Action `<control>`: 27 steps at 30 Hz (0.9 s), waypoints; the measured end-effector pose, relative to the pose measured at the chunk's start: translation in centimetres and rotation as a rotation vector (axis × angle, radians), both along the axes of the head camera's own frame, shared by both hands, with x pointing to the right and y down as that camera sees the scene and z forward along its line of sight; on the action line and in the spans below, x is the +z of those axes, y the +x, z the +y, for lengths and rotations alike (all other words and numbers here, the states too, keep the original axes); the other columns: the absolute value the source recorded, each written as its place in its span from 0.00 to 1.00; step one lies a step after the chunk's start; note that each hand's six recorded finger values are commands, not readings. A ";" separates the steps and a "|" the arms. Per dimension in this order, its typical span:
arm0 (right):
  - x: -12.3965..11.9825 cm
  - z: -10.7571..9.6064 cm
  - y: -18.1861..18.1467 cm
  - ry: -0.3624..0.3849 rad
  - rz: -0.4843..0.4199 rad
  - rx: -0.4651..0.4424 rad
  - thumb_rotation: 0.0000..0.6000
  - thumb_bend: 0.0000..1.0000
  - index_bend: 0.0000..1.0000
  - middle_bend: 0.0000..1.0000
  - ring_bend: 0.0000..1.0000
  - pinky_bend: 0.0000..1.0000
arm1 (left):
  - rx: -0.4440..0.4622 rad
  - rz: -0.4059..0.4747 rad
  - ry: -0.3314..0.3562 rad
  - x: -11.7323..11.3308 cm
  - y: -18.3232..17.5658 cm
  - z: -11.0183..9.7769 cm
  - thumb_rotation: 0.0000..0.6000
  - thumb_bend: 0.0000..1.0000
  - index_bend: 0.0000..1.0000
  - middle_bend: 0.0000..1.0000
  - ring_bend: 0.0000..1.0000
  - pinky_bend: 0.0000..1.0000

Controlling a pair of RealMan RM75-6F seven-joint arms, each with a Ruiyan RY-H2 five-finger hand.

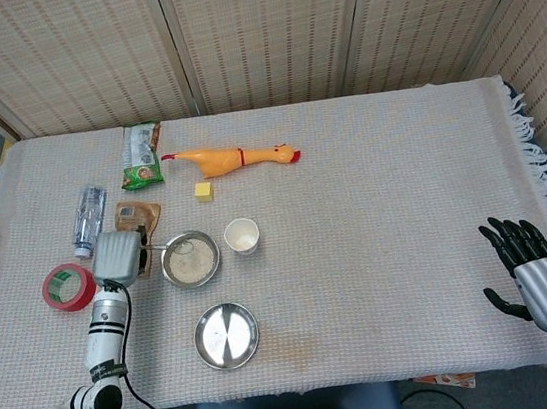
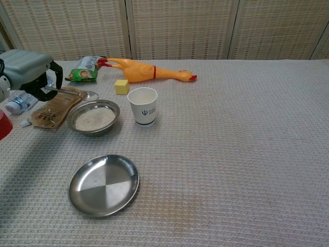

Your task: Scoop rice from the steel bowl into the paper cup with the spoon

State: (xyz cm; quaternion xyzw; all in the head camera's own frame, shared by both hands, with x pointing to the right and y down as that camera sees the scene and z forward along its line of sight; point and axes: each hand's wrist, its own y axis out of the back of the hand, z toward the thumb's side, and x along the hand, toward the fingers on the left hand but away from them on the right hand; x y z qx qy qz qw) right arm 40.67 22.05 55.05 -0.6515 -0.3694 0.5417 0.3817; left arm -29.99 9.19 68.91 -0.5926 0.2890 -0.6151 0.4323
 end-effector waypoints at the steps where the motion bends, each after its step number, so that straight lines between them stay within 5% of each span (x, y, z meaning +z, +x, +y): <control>1: 0.0 0.0 0.0 0.000 0.001 0.000 1.00 0.17 0.00 0.00 0.00 0.00 | -0.005 0.013 0.000 -0.3 0.2 -0.3 1.00 0.43 0.65 1.00 1.00 1.00; 14: -0.3 0.0 0.1 0.005 -0.005 0.003 1.00 0.17 0.00 0.00 0.00 0.00 | 0.054 0.072 -0.038 -0.9 5.9 -1.5 1.00 0.43 0.65 1.00 1.00 1.00; 27: -0.3 -0.2 0.2 0.000 -0.012 0.005 1.00 0.17 0.00 0.00 0.00 0.00 | 0.111 0.033 -0.008 0.0 9.1 -1.6 1.00 0.43 0.65 1.00 1.00 1.00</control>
